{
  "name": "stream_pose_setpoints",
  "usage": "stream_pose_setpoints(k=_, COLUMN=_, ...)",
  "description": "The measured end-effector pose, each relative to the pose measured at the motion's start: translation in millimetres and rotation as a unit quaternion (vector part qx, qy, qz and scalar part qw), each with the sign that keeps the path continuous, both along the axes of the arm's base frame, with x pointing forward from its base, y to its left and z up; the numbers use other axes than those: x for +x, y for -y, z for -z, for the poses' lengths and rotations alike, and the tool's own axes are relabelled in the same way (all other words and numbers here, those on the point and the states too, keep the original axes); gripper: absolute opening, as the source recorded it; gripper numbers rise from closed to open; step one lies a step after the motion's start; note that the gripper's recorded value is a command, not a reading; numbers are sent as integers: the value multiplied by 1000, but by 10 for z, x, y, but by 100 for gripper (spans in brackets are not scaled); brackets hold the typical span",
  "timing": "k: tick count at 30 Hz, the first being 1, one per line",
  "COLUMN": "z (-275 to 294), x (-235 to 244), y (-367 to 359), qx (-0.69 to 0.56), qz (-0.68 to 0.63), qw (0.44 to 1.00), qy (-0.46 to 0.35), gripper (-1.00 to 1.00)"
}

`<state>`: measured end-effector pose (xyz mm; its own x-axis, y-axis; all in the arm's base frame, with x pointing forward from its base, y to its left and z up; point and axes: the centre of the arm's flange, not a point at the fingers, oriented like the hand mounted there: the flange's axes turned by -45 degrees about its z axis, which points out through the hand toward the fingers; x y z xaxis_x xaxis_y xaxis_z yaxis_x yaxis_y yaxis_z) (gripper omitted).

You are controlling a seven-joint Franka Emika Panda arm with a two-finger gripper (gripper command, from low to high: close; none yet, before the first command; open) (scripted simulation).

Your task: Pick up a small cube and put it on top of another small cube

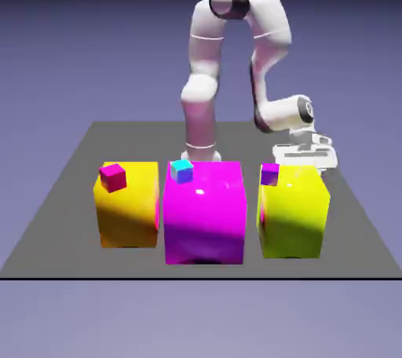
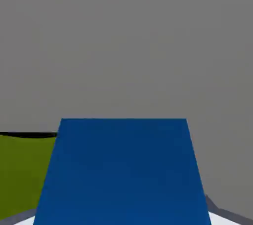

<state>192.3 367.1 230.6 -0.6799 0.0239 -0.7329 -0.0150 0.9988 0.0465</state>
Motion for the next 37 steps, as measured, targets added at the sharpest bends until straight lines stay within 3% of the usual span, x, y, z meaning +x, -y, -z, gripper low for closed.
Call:
stream_pose_setpoints(k=2, z=-355, x=203, y=-120, qx=9, qz=13, qw=1000, qy=21, gripper=-100)
stream_pose_setpoints(k=7, z=-1050, x=1262, y=266, qx=17, qz=174, qw=983, qy=51, gripper=-100)
stream_pose_setpoints(k=12, z=-1401, x=2117, y=1114, qx=15, qz=351, qw=935, qy=49, gripper=-100)
stream_pose_setpoints(k=17, z=-1495, x=2694, y=2283, qx=10, qz=530, qw=847, qy=32, gripper=-100)
stream_pose_setpoints(k=22, z=-1575, x=2907, y=3555, qx=7, qz=687, qw=727, qy=7, gripper=-100)
stream_pose_setpoints(k=28, z=-1859, x=2724, y=4955, qx=23, qz=821, qw=569, qy=-40, gripper=-100)
stream_pose_setpoints(k=30, z=-1915, x=2679, y=5095, qx=27, qz=832, qw=553, qy=-47, gripper=-100)
stream_pose_setpoints(k=33, z=-1469, x=2588, y=5350, qx=26, qz=833, qw=551, qy=-46, gripper=-100)
stream_pose_setpoints(k=34, z=-1341, x=2545, y=5426, qx=27, qz=833, qw=550, qy=-47, gripper=100)
stream_pose_setpoints(k=37, z=-1488, x=2604, y=5313, qx=26, qz=831, qw=554, qy=-46, gripper=100)
